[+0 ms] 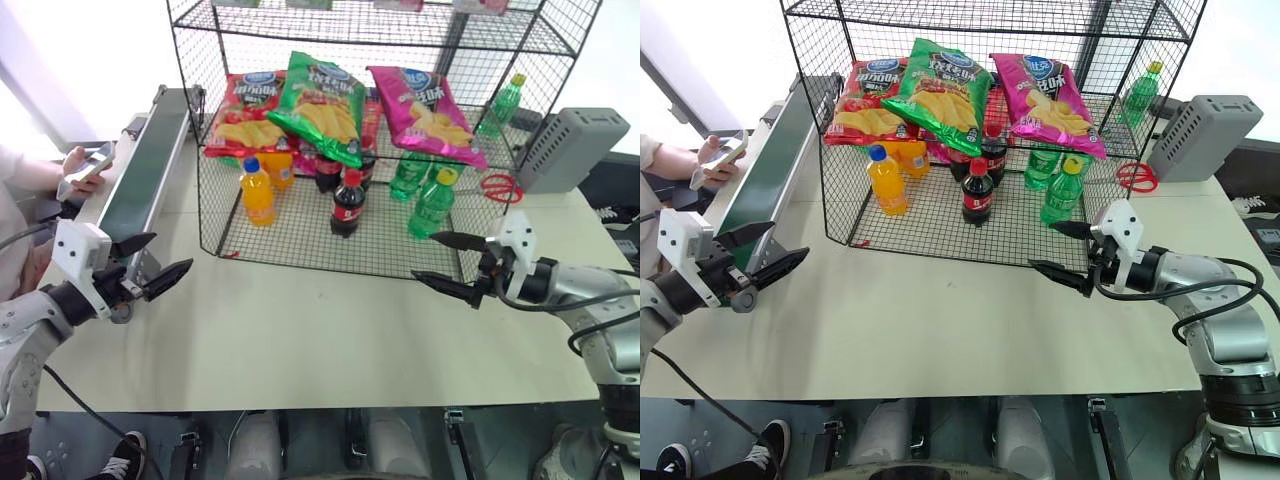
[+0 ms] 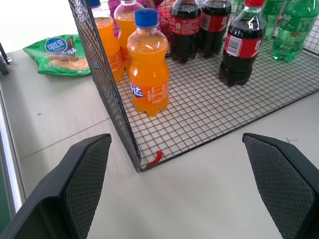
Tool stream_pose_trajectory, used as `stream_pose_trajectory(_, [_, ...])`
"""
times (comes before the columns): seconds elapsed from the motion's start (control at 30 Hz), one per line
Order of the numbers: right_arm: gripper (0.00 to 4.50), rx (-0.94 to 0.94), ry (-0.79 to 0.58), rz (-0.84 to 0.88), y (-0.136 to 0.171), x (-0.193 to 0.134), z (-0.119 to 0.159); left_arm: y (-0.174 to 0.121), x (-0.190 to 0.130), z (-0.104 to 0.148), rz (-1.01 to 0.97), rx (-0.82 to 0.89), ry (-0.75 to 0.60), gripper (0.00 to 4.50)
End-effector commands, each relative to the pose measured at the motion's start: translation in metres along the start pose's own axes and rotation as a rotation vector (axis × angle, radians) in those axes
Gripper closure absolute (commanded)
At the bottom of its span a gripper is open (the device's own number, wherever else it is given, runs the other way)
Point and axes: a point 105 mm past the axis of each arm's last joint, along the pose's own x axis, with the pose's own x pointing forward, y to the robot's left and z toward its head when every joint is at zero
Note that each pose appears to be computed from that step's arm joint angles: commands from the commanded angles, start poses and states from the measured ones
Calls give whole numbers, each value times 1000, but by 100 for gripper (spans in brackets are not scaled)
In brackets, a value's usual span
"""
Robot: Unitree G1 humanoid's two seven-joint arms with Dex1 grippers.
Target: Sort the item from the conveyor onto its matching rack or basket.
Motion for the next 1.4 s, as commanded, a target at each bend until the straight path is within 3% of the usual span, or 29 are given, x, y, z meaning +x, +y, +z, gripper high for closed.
stream_pose_trajectory(0.03, [31,-44,-34,-6,-2,2,8,1,-1,10,-2,65,-31,0])
stream_pose_trajectory(0.17, [31,-43,-26,1,0,2,7,1,-4,19,4,75,-83,0])
stream_pose_trajectory(0.3, [31,-53,-19,-10,-3,3,8,3,-5,9,-5,71,-24,0])
stream_pose_trajectory(1.4, [31,-111,-83,13,-3,7,17,6,-4,7,-15,80,-41,0])
